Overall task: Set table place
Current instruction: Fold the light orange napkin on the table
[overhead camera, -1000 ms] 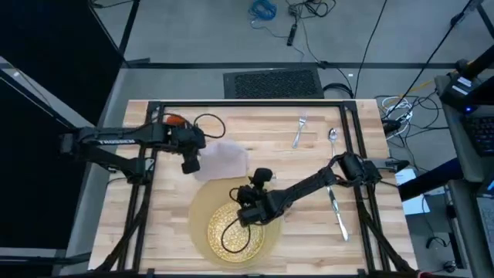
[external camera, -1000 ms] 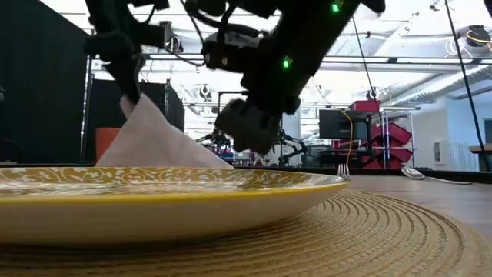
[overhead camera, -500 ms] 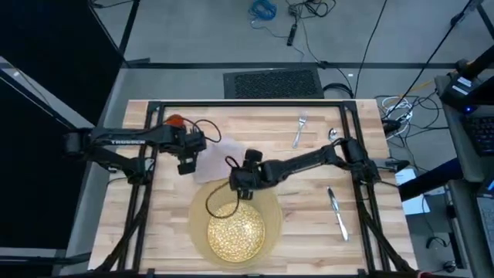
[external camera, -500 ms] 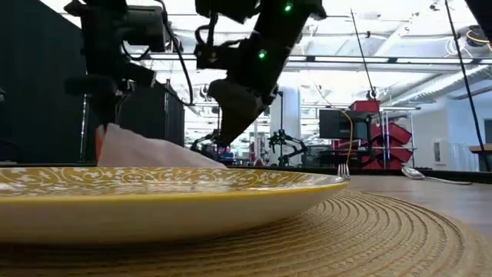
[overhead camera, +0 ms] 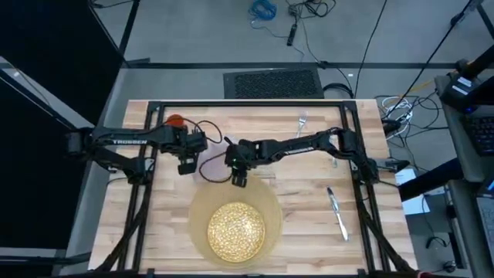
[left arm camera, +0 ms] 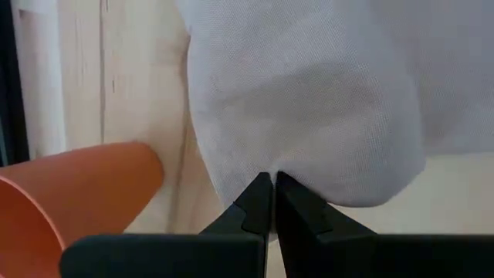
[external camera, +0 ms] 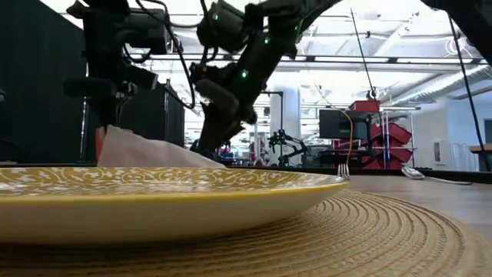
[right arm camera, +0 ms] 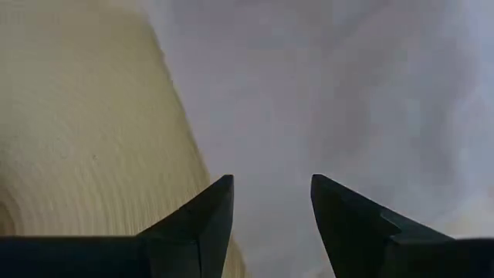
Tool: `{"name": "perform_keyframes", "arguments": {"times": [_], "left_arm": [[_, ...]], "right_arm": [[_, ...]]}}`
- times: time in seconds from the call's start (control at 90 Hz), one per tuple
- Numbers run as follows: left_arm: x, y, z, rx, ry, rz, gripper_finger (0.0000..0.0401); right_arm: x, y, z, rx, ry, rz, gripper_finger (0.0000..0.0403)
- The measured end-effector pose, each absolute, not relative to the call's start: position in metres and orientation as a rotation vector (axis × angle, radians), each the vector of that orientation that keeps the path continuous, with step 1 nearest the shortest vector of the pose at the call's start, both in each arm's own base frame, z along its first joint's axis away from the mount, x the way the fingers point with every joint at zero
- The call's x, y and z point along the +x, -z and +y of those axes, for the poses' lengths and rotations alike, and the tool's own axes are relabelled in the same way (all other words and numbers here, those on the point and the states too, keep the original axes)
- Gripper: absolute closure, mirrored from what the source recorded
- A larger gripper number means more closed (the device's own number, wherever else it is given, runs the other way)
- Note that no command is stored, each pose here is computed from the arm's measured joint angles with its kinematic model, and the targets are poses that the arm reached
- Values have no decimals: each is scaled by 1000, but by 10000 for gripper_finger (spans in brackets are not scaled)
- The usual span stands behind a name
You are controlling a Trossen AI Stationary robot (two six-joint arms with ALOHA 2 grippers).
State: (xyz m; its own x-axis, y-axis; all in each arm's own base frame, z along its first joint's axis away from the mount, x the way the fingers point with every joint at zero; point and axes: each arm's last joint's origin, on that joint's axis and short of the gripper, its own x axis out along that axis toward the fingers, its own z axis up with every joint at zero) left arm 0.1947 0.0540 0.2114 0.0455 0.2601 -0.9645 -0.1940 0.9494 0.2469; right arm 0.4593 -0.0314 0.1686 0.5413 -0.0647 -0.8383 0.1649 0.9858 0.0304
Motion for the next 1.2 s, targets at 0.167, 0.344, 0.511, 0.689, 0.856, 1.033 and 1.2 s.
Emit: {"name": "perform_keyframes", "arguments": {"times": [0.167,0.344,0.511,0.689,0.856,1.033,1.2], "left_arm": [[196,-212,54,56,-348,1471,401],[196,-212,54,61,-343,1472,401],[197,-212,54,61,-344,1465,401],[197,-212,55,61,-345,1463,401],[197,-212,54,62,-343,1462,401],[197,-212,54,61,-344,1462,401],[197,-212,54,56,-338,1460,401]], "right_arm": [[461,-150,-47,157,120,1029,243],[457,-145,-53,183,107,1072,243],[452,-143,-68,200,136,1108,243],[451,-137,-80,223,140,1113,243],[447,-136,-91,226,138,1141,243],[439,-134,-110,233,160,1174,243],[427,-133,-129,251,190,1229,243]]}}
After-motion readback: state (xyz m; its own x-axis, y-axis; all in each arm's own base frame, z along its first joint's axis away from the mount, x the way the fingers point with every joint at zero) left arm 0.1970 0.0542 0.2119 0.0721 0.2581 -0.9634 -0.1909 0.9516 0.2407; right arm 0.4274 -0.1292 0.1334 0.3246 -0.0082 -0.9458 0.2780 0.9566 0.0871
